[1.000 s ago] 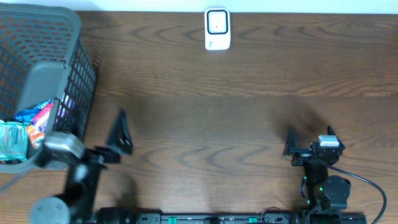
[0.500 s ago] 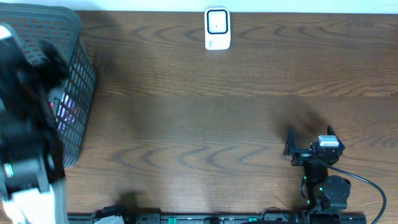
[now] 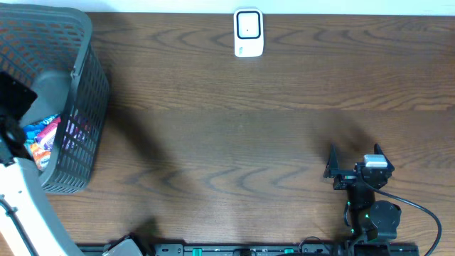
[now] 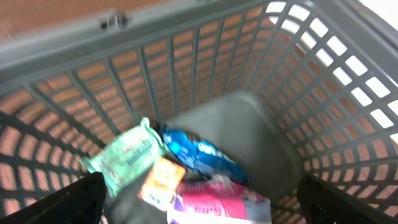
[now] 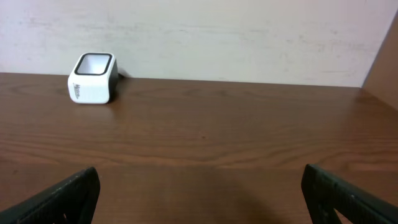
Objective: Scan the item barcode
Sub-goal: 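Reach the left gripper into the basket and grasp the pink-purple bag, then carry the pink-purple bag to the table centre and release it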
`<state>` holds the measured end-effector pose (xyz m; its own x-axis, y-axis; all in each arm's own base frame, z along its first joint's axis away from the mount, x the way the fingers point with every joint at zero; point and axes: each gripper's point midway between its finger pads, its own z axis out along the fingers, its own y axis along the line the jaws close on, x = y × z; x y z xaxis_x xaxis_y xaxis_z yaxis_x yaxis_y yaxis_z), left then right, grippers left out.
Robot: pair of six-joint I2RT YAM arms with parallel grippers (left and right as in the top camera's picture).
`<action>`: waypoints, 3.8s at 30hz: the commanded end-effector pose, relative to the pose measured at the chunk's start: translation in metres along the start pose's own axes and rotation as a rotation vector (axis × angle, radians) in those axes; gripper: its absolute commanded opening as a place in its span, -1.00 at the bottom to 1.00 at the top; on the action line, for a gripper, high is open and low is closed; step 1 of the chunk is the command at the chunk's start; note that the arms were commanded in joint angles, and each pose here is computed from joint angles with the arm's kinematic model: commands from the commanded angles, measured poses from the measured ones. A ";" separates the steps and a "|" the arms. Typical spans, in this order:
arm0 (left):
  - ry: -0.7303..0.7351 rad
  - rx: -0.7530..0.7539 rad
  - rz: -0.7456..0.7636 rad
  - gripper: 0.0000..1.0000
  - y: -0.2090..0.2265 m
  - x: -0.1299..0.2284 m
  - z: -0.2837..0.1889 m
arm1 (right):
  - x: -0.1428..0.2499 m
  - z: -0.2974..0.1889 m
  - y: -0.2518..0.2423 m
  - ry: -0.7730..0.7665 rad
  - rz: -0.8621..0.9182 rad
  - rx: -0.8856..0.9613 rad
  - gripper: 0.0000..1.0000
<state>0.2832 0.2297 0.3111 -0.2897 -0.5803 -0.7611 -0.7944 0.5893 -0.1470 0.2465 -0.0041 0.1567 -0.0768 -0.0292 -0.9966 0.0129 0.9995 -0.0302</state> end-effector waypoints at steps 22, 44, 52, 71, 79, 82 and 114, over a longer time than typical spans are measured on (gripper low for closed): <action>0.540 0.056 -0.125 0.29 -0.001 0.105 0.030 | 0.001 0.000 -0.001 0.002 -0.007 0.003 0.98; 0.430 0.023 -0.108 0.61 0.004 0.083 0.043 | 0.001 0.000 -0.001 0.002 -0.007 0.003 0.98; 0.529 -0.012 -0.104 0.96 0.007 0.109 0.063 | 0.001 0.000 -0.001 0.002 -0.007 0.003 0.99; 0.847 0.001 -0.190 -0.85 -0.004 0.181 0.116 | 0.001 0.000 -0.001 0.002 -0.007 0.003 0.98; 0.588 0.299 -0.281 -0.85 -0.040 0.073 0.059 | 0.001 0.000 -0.001 0.002 -0.007 0.003 0.98; 0.407 0.357 -0.280 -0.86 -0.037 0.022 0.016 | 0.001 0.000 -0.001 0.002 -0.007 0.003 0.99; 0.533 1.124 0.788 -0.85 -0.350 0.265 -0.147 | 0.001 0.000 -0.001 0.002 -0.007 0.003 0.99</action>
<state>0.3912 -0.1864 0.2980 -0.7538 0.0566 -0.6546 0.4181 0.8099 -0.4114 0.2465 -0.0041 0.1568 -0.0764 -0.0292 -0.9966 0.0129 0.9995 -0.0303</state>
